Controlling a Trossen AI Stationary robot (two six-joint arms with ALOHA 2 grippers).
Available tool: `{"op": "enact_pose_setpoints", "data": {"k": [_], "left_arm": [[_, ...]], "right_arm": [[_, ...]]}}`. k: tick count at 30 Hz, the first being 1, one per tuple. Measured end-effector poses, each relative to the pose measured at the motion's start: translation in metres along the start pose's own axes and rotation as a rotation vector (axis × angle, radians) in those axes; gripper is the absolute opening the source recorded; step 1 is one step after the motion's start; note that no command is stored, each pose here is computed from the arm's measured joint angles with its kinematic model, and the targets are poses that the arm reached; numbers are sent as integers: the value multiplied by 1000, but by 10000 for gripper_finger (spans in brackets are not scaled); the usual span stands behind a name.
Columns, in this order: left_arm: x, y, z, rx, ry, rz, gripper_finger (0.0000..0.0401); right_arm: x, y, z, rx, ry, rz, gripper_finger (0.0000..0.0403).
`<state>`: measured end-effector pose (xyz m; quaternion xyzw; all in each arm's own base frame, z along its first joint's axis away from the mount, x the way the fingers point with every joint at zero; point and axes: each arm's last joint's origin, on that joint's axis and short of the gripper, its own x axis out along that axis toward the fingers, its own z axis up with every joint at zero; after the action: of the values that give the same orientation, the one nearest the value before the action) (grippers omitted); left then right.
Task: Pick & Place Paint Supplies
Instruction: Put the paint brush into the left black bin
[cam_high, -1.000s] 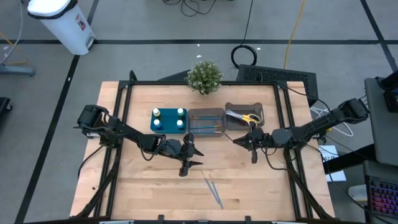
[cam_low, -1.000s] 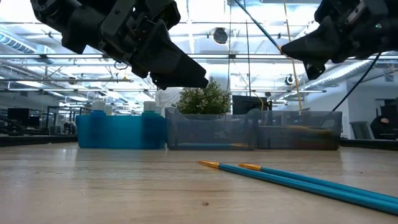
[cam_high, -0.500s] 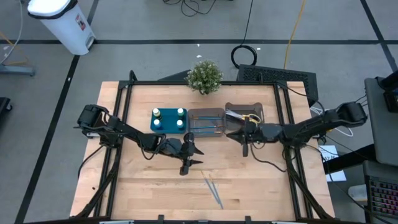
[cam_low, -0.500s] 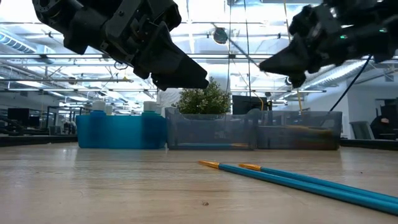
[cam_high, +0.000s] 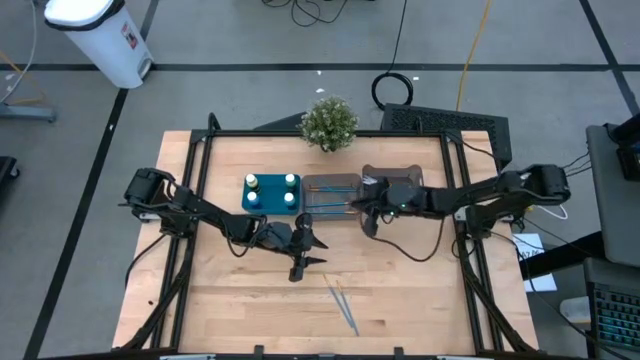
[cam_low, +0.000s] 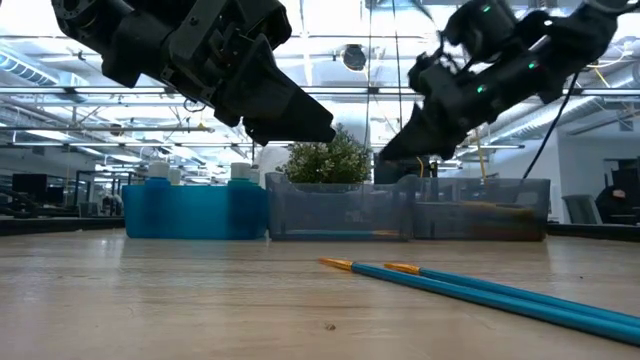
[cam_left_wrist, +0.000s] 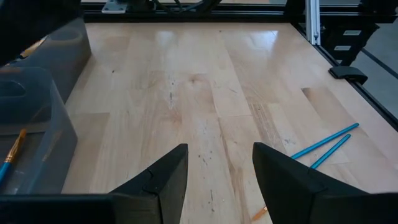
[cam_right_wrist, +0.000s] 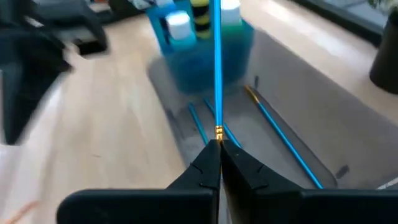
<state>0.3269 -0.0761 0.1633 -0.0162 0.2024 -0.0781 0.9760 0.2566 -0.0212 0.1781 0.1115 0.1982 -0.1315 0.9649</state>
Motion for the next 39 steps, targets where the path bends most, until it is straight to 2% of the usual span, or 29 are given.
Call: {"op": "enact_pose_setpoints", "data": {"k": [11, 23, 28, 33, 39], "left_arm": [[0, 0, 0, -3, 2, 0, 186], [0, 0, 0, -3, 2, 0, 186], [0, 0, 0, -1, 2, 0, 186], [0, 0, 0, 0, 2, 0, 186], [0, 0, 0, 0, 2, 0, 186]], "right_arm": [[19, -13, -14, 0, 117, -73, 0], [19, -13, -14, -11, 112, -72, 0], [19, -13, -13, -52, 94, -62, 2], [19, -12, -10, -45, 66, -56, 25], [19, -12, -10, -44, 66, -56, 81]]}}
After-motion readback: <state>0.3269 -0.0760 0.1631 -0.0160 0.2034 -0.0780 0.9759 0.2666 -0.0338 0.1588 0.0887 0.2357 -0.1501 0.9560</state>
